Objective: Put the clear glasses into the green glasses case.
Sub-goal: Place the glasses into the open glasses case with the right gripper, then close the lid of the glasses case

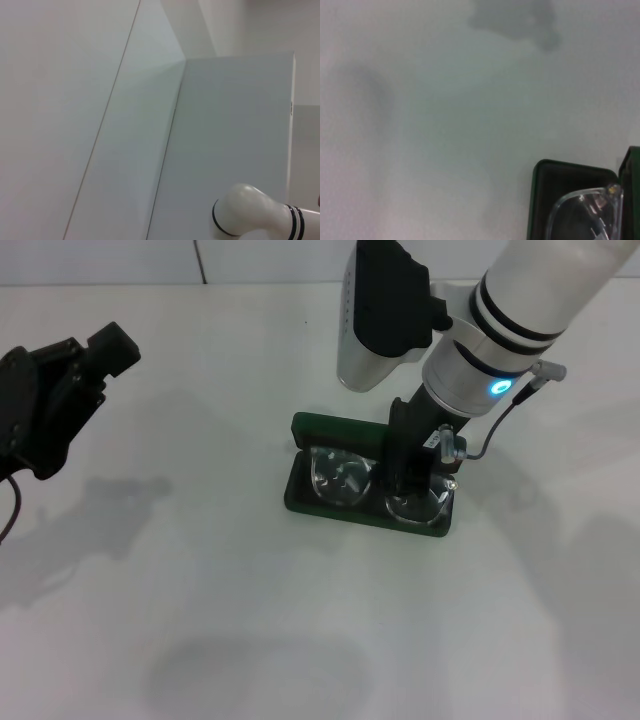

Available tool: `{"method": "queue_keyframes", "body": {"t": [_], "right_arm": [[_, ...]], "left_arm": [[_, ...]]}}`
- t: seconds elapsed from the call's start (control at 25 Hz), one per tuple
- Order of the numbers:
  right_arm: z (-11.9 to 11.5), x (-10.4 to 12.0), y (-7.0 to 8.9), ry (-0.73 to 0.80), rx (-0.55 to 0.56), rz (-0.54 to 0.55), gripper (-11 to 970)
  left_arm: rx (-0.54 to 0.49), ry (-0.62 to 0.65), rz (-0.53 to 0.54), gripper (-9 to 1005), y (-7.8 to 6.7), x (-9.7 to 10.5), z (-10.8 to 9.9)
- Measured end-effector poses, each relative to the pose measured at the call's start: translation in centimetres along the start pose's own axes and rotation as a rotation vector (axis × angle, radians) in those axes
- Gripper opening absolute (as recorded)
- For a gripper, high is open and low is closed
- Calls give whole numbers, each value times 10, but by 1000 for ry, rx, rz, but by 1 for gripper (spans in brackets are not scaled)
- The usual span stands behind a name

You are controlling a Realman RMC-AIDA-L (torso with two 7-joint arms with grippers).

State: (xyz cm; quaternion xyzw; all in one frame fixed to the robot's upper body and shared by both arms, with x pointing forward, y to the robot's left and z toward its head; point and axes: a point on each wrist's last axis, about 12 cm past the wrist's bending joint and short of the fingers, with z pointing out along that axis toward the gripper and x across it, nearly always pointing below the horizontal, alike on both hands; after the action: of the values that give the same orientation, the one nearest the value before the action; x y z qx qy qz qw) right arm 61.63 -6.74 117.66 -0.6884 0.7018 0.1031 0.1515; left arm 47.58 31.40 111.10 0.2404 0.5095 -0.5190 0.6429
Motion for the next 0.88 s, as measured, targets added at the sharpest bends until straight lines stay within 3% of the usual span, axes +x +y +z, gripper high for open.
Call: {"method": "queue_keyframes", "body": {"t": [0.48,0.88], "right_arm": [[-16,1,5,-72,21,3,115],[-41,44,19,-243,85,119,115]], "left_arm": [[-2,-5,-1,31,1,-2,0],[17,1,1,31,4,-3,6]]}}
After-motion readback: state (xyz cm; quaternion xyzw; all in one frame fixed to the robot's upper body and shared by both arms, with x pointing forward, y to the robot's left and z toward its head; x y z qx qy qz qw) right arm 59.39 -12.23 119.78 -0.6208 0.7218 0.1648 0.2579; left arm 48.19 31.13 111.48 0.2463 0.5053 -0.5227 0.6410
